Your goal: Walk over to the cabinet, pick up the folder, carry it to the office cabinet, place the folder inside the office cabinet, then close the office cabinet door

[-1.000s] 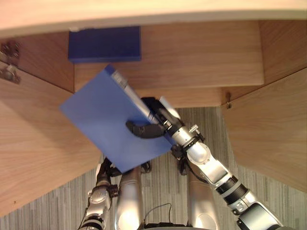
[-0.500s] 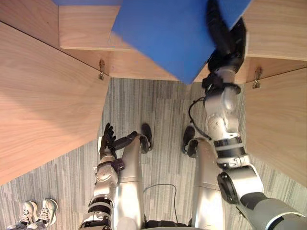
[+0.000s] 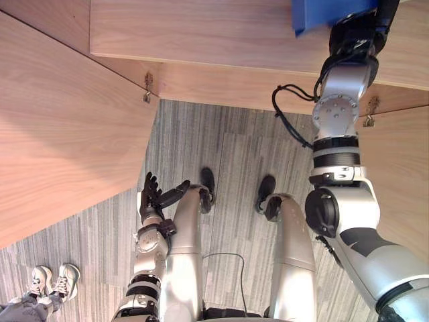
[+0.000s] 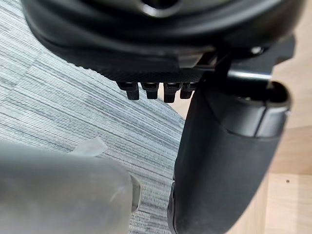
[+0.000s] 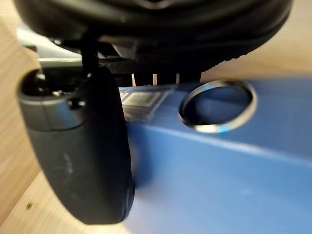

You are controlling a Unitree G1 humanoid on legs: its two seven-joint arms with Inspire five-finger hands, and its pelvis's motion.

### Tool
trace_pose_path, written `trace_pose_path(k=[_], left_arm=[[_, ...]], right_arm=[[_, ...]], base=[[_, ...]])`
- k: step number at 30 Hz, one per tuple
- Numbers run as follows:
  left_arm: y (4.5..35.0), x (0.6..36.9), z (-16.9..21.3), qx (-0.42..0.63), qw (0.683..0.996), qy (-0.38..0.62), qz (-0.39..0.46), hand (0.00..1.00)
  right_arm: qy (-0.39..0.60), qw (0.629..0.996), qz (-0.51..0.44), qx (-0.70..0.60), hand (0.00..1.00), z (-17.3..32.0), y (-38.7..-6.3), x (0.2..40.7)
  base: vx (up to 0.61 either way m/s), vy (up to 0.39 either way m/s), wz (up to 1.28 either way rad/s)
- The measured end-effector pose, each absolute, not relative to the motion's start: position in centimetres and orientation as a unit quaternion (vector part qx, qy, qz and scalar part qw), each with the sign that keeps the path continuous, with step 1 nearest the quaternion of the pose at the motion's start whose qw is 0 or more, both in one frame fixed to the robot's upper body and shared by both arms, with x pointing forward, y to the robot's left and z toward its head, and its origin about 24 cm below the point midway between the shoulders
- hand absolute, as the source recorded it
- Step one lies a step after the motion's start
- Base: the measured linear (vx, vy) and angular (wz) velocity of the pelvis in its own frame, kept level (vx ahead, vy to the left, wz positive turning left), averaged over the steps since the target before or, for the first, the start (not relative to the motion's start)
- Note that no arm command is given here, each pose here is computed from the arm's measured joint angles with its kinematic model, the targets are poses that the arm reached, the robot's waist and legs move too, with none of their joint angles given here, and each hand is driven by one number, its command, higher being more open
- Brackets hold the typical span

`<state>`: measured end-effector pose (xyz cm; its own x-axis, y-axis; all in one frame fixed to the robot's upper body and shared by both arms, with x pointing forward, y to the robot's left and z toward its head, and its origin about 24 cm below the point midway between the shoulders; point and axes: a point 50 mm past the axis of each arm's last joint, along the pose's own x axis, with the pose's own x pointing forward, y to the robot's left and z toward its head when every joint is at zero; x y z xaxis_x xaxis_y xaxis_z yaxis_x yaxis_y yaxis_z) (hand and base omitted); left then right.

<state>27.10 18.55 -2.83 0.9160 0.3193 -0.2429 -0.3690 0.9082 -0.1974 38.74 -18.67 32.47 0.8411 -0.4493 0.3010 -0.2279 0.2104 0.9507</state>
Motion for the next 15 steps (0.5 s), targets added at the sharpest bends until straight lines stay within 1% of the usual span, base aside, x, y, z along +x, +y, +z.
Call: trace_pose_path(k=[4, 5, 8, 9, 11, 13, 15], left_arm=[[18.4, 27.0, -3.0, -0.121, 0.97, 0.108, 0.179, 1.0], [18.3, 27.0, -3.1, -0.124, 0.97, 0.109, 0.179, 1.0], [18.4, 27.0, -3.1, -0.131, 0.968, 0.109, 0.182, 1.0], [18.4, 27.0, -3.1, -0.131, 0.968, 0.109, 0.183, 1.0], [18.5, 27.0, -3.1, -0.129, 0.969, 0.109, 0.183, 1.0], [18.6, 27.0, -3.1, -0.127, 0.969, 0.11, 0.18, 1.0], [18.6, 26.9, -3.1, -0.126, 0.97, 0.109, 0.179, 1.0]], right_arm=[[-0.277, 0.721, -0.08, 0.63, 1.0, 32.6, -18.9, 38.6], [-0.29, 0.715, -0.086, 0.63, 1.0, 32.9, -19.7, 38.4], [-0.292, 0.717, -0.086, 0.627, 1.0, 33.0, -19.9, 38.4], [-0.292, 0.725, -0.084, 0.618, 1.0, 32.9, -19.7, 38.4], [-0.296, 0.75, -0.075, 0.586, 1.0, 32.4, -19.3, 38.4], [-0.311, 0.816, -0.061, 0.483, 1.0, 31.4, -19.1, 38.5], [-0.315, 0.856, -0.046, 0.407, 1.0, 31.1, -18.8, 38.5]], base=[[-0.04, -0.074, 0.06], [-0.1, -0.099, -0.02], [-0.05, -0.043, -0.02], [-0.03, -0.029, -0.08], [-0.03, -0.026, -0.1], [-0.04, -0.027, -0.09], [-0.05, -0.027, -0.06]])
